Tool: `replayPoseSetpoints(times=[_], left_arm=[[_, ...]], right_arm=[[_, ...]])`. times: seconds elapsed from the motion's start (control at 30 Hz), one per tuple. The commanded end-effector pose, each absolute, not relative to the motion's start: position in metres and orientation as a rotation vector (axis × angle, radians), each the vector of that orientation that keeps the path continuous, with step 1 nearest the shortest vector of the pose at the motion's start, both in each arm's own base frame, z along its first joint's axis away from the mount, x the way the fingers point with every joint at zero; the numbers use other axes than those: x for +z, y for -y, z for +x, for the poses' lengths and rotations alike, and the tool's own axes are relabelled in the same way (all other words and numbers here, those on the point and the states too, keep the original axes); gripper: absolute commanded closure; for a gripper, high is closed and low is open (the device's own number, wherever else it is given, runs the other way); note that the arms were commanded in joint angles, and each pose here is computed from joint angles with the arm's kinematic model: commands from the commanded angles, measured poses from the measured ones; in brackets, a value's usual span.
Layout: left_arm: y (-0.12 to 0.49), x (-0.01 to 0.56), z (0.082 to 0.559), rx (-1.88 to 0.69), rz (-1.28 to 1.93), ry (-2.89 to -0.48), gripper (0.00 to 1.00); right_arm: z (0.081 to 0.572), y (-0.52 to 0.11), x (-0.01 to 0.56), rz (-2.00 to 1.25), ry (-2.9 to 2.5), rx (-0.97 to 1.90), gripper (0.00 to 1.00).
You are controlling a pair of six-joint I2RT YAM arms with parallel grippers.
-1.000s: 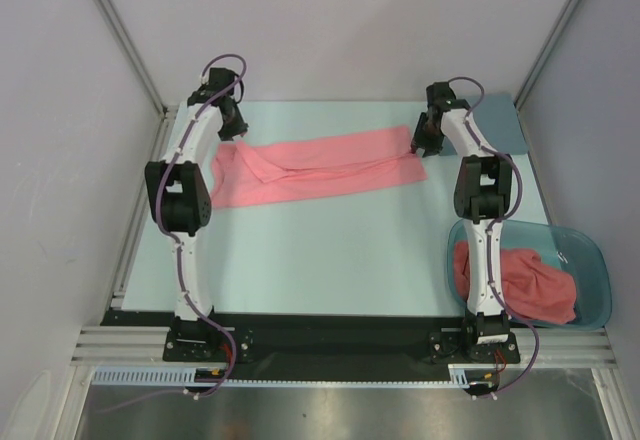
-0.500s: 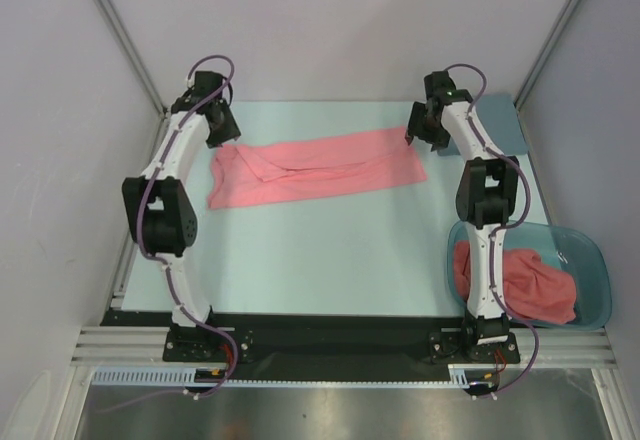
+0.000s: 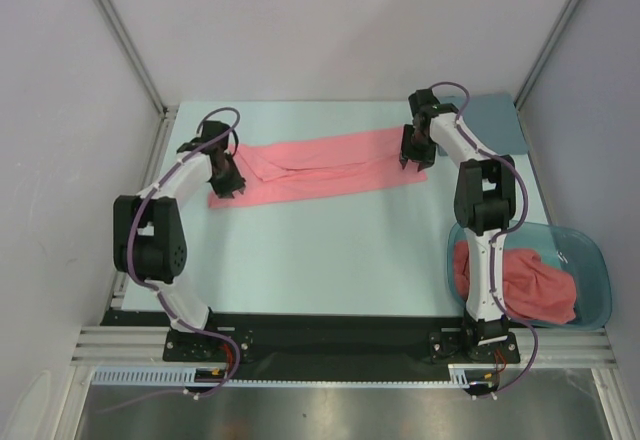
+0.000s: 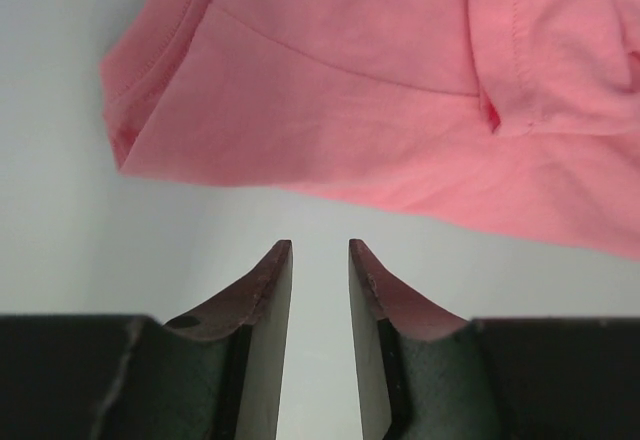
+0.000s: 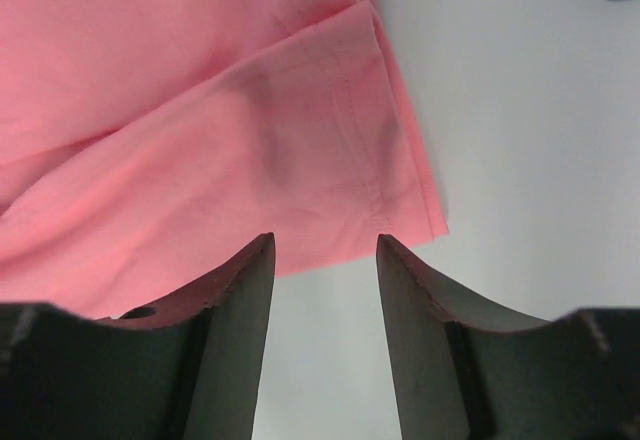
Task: Fold and stack the t-shirts
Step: Fold the tshirt
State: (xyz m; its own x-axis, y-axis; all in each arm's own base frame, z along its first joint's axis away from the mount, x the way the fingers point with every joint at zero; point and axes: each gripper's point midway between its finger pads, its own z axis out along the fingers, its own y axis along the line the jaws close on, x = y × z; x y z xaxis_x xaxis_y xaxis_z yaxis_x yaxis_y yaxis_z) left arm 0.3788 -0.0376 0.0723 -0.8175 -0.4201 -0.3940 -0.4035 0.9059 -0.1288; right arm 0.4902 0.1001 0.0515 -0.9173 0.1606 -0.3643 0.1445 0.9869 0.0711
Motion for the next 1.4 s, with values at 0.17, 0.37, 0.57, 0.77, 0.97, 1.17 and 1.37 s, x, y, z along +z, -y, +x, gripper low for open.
replayPoseSetpoints(times=[0.17, 0.37, 0.57, 0.77, 0.97, 1.17, 1.37], left_arm=[[0.029, 0.094, 0.436, -0.184, -0.693, -2.5, 0.67], [0.031, 0.06, 0.437, -0.24, -0.785, -2.561, 0.68], [0.054, 0.083, 0.449, -0.442, -0.674, -2.484, 0.54], [0.074, 0.076, 0.452, -0.557, -0.699, -2.47, 0.52], [0.088, 0.07, 0.458, -0.573, -0.701, -2.493, 0.55], [0.099, 0.063, 0.466, -0.604, -0.698, -2.513, 0.57], [0.108, 0.052, 0.466, -0.629, -0.704, -2.53, 0.62]], right_arm=[[0.503, -0.098, 0.049, 0.179, -2.715, -0.017, 0.51], [0.508, -0.106, 0.053, 0.162, -2.703, -0.008, 0.49], [0.509, -0.125, 0.077, 0.119, -2.662, 0.03, 0.46], [0.489, -0.13, 0.082, 0.112, -2.684, 0.058, 0.46], [0.479, -0.126, 0.091, 0.118, -2.671, 0.065, 0.46], [0.474, -0.124, 0.089, 0.131, -2.679, 0.077, 0.46], [0.473, -0.123, 0.088, 0.148, -2.683, 0.098, 0.46]])
